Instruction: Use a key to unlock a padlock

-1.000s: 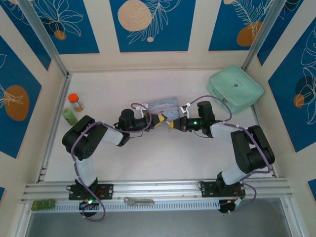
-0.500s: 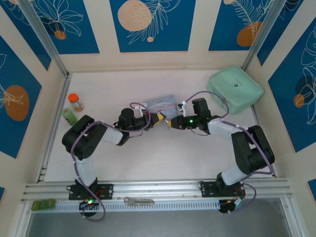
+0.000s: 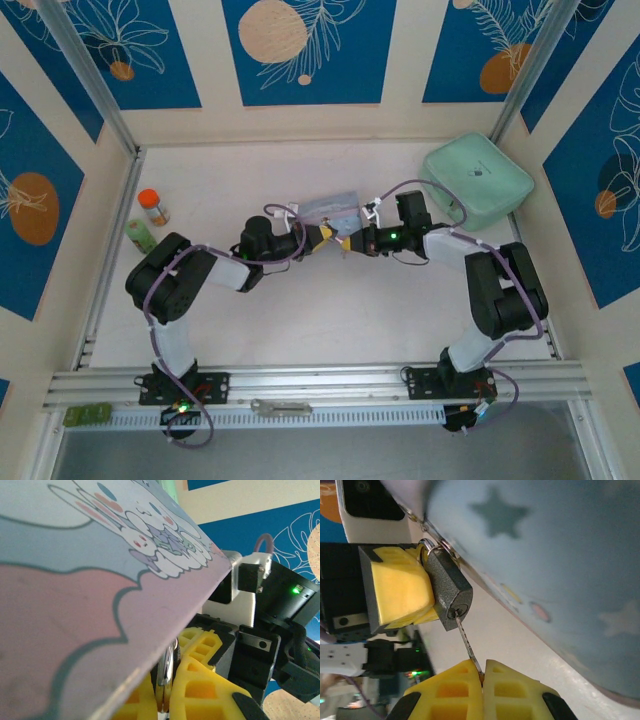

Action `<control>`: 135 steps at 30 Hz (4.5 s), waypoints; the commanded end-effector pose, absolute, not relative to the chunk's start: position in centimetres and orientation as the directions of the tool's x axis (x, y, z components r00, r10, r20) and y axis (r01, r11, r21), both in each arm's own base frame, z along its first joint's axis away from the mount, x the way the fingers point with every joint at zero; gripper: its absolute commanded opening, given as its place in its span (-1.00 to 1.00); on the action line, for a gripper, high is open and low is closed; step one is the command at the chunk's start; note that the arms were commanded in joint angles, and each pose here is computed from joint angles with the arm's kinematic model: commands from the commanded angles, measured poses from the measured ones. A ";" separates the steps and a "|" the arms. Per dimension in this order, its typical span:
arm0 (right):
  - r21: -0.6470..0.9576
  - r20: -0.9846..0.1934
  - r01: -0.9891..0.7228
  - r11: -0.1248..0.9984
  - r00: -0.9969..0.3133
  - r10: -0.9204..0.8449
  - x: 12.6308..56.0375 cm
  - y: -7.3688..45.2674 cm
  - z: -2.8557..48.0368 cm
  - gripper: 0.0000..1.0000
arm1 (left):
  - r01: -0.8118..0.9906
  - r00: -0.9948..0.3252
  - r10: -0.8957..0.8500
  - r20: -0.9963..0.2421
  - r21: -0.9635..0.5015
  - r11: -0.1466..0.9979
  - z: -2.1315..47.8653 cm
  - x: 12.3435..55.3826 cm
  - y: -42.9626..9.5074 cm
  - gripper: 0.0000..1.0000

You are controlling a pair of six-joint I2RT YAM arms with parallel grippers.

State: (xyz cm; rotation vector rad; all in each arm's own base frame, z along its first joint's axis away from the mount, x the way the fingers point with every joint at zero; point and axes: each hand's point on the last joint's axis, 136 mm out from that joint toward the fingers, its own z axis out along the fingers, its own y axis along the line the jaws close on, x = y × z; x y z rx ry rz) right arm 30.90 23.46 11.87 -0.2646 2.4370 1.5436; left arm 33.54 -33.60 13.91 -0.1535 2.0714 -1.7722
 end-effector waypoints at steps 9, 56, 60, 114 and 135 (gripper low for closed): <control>0.911 -0.270 -0.260 0.320 -0.963 -0.017 33.3 24.1 15.0 -1.00 | 0.351 -0.934 -0.073 -0.350 -0.936 0.004 17.6 28.1 -36.7 -1.00; 0.856 0.515 0.508 -0.094 -0.823 0.239 34.0 25.5 11.6 -1.00 | 0.538 -0.840 -0.101 -0.533 -0.843 -0.021 17.0 27.8 -37.3 -1.00; 0.793 0.608 0.599 -0.112 -0.766 0.210 34.2 26.2 10.6 -1.00 | 0.561 -0.826 -0.089 -0.557 -0.827 -0.027 17.1 27.5 -37.3 -1.00; 0.806 0.586 0.591 -0.037 -0.788 0.188 34.1 24.6 14.0 -0.82 | 0.799 -0.601 -0.088 -0.795 -0.593 -0.101 21.6 27.0 -36.6 -1.00; 0.872 0.407 0.466 0.150 -0.860 0.307 33.0 22.4 13.2 -0.37 | 0.701 -0.675 -0.188 -0.713 -0.700 0.136 16.2 30.8 -35.2 -1.00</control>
